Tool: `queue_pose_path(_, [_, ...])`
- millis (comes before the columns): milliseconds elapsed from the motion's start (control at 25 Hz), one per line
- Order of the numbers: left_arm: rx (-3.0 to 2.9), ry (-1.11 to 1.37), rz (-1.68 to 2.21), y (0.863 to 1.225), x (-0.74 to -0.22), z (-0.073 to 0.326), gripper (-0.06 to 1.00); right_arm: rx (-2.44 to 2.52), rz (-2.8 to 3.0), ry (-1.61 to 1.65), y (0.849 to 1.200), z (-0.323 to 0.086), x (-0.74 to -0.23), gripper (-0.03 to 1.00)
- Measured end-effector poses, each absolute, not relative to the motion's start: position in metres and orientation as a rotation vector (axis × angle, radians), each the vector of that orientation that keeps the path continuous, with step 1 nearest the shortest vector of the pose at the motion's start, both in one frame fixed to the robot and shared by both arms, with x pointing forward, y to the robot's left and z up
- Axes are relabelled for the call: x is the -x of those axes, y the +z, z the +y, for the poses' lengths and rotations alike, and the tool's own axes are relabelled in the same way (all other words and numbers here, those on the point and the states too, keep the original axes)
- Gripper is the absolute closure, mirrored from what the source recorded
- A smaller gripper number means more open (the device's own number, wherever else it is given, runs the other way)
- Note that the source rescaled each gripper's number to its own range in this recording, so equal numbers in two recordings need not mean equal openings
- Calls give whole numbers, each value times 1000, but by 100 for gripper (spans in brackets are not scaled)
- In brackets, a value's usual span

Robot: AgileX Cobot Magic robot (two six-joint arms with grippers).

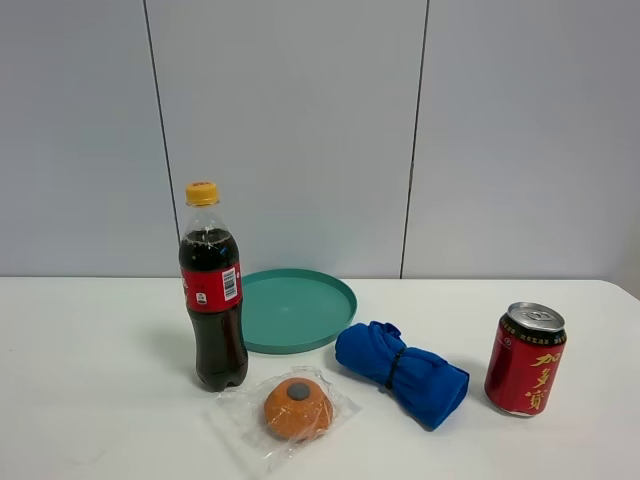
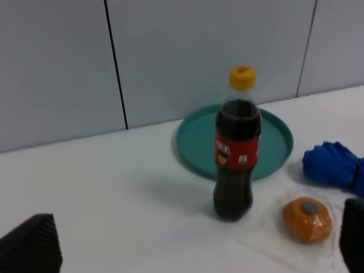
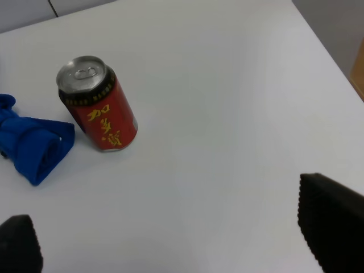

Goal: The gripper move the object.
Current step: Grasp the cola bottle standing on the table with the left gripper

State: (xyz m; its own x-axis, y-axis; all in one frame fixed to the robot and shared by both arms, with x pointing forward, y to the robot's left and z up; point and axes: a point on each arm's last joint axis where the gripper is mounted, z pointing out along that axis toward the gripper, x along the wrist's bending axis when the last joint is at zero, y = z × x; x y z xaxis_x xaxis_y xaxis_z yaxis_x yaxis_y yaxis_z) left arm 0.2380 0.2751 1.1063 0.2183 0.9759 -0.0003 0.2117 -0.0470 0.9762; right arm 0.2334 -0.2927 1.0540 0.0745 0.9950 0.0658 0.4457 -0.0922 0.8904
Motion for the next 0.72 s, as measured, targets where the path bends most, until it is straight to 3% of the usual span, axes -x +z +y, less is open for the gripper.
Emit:
queue_pose_path(360, [-1556,1038,1130,1120,-295,281,-6,-1635,1457,969,1054,-293,-233,-3])
queue_pose_path(720, [-1675,906,1257,1088,-334,284,-6,-1635,1457,969,1054,-293,-233,-3])
